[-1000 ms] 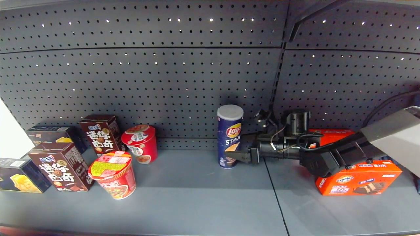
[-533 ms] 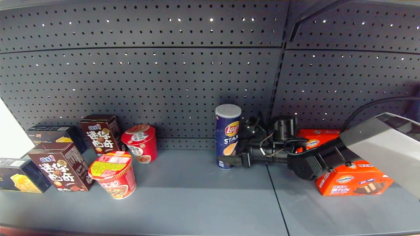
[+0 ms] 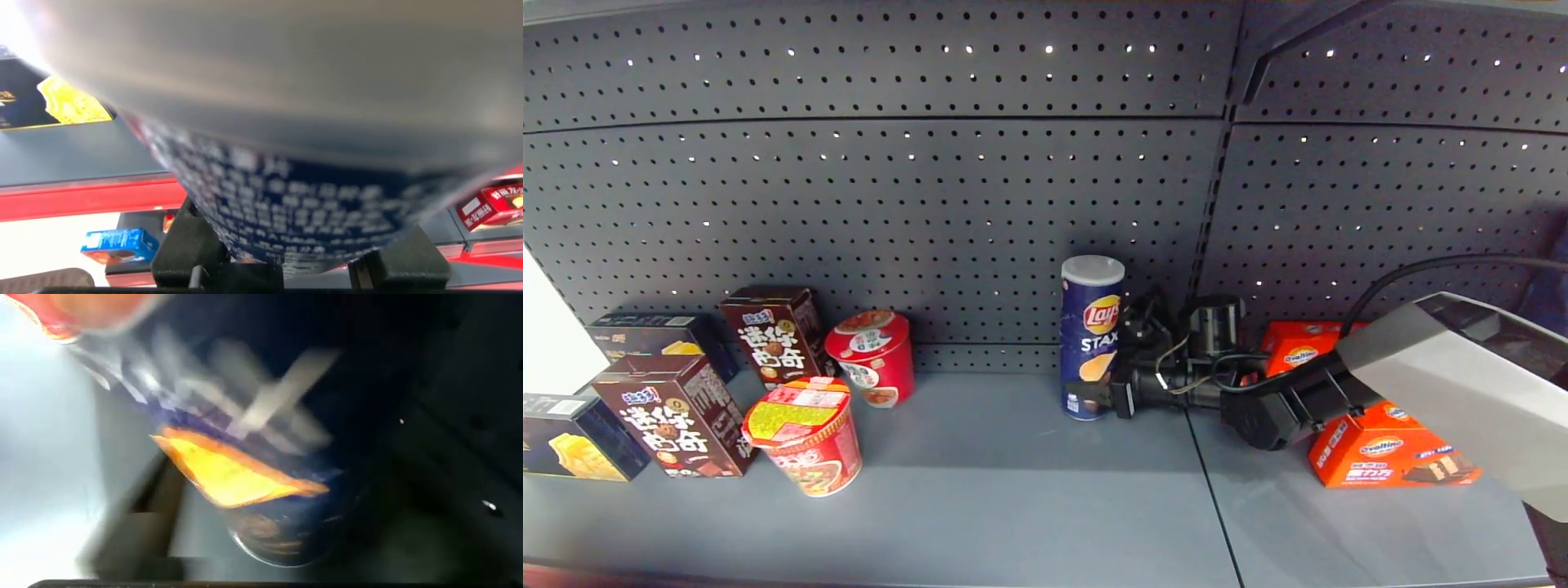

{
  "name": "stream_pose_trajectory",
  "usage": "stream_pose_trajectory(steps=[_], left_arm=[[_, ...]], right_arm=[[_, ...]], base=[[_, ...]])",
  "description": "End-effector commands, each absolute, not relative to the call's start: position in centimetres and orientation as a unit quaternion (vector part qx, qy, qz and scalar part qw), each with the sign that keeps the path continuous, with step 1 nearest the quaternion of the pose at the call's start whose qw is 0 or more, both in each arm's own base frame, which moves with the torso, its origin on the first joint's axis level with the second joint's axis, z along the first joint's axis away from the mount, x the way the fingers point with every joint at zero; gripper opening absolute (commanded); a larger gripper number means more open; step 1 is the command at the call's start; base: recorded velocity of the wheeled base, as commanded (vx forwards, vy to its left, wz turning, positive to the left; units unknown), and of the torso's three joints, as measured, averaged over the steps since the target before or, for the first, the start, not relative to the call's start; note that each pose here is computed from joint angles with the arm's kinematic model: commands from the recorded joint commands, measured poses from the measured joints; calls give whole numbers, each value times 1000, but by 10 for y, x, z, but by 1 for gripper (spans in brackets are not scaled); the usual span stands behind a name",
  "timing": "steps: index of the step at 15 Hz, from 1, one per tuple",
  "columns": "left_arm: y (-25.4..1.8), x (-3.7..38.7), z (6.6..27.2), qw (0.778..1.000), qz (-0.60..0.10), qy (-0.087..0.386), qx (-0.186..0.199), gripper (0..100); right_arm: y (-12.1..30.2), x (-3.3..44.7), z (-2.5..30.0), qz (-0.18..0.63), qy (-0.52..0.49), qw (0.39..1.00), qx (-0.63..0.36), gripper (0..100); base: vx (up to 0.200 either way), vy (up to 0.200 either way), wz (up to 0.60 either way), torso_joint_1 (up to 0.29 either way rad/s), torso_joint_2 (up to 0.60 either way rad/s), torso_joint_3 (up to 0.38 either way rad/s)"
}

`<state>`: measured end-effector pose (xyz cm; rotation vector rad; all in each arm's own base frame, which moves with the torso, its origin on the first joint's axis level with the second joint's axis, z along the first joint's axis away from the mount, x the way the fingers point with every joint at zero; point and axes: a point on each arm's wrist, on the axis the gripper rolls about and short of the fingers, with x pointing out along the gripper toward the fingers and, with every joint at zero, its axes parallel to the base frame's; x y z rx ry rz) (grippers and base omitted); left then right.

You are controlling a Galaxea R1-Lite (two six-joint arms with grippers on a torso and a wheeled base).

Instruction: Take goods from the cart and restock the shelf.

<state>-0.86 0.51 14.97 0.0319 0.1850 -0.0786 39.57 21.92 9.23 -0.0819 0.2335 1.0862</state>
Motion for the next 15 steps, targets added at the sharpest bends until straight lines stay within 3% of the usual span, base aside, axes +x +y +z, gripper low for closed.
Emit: stream_pose_trajectory(steps=[1, 9, 11, 15], left_arm=[[5, -9, 149, 995, -39, 93, 16, 0], [7, -16, 150, 997, -37, 66, 11, 0], [7, -18, 150, 998, -36, 60, 11, 0], [9, -21, 155, 999, -15, 47, 12, 0]], right_arm=[[221, 389, 104, 501, 104, 858, -44, 0], [219, 304, 162, 466, 84, 879, -60, 0], [215, 291, 170, 421, 69, 902, -72, 0], [212, 245, 156, 385, 49, 920, -48, 0]], base=[[0, 0, 0, 0, 0, 0], [0, 0, 0, 0, 0, 0], [0, 0, 0, 0, 0, 0], [0, 0, 0, 0, 0, 0]])
